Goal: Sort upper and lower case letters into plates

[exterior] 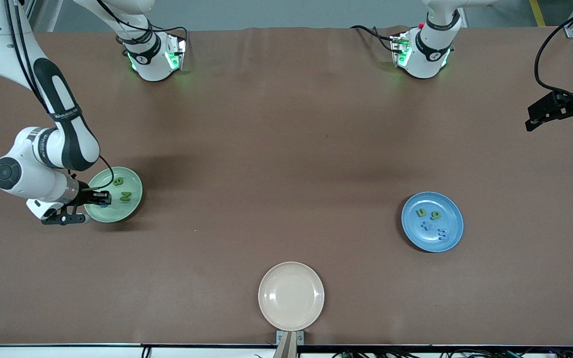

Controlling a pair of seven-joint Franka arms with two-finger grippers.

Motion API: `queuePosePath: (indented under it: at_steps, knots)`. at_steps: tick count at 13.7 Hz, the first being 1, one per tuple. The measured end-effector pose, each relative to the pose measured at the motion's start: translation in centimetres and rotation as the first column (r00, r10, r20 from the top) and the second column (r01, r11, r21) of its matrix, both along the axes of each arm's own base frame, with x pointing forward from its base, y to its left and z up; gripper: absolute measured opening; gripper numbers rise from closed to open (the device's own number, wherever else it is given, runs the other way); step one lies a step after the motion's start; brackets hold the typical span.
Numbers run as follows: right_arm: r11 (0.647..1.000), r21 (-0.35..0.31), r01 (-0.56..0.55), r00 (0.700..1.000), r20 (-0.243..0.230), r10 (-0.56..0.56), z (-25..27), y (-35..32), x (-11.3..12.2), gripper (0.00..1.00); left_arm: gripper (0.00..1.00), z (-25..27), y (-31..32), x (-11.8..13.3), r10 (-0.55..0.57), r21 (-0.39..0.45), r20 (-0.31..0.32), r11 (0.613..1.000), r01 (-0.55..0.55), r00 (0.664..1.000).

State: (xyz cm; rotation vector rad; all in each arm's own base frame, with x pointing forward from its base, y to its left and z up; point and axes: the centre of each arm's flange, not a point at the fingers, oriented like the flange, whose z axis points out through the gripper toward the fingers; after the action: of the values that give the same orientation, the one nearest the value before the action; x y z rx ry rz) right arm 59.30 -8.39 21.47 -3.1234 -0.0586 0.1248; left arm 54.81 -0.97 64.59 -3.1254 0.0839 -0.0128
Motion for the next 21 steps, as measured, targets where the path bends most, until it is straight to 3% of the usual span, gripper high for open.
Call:
queuePosePath:
  at_steps: [8, 10, 13, 15, 18, 21]
  knots:
    - [1.0, 0.003, -0.006, 1.0, 0.02, 0.006, -1.7, 0.4, 0.2, 0.34, 1.0, 0.2, -0.9, -0.3, -0.01, -0.004, -0.008, 1.0, 0.01, 1.0]
    - [1.0, 0.004, -0.005, 1.0, 0.016, 0.005, -1.8, 0.4, 0.2, 0.52, 1.0, 0.1, -3.1, -0.5, -0.001, -0.004, -0.01, 1.0, 0.001, 1.0]
    - [1.0, 0.008, -0.006, 1.0, -0.029, 0.006, -0.8, 0.5, 0.1, 0.83, 1.0, 0.0, -4.3, -0.6, 0.0, -0.003, -0.014, 1.0, 0.0, 1.0]
    - [1.0, 0.004, 0.02, 0.998, -0.061, -0.019, 3.4, 0.7, 0.3, 1.0, 1.0, 0.0, -4.3, -0.6, 0.0, -0.003, -0.017, 1.0, 0.0, 1.0]
    - [0.997, -0.02, 0.07, 0.995, -0.072, -0.072, 14.0, 2.1, -1.0, 1.0, 1.0, 0.0, -4.1, -0.8, 0.004, -0.002, -0.02, 1.0, -0.004, 1.0]
    - [0.996, -0.038, 0.08, 0.997, -0.019, -0.081, 24.8, 2.6, -3.4, 1.0, 1.0, 0.1, -4.0, -0.8, 0.003, -0.002, -0.02, 1.0, -0.003, 1.0]
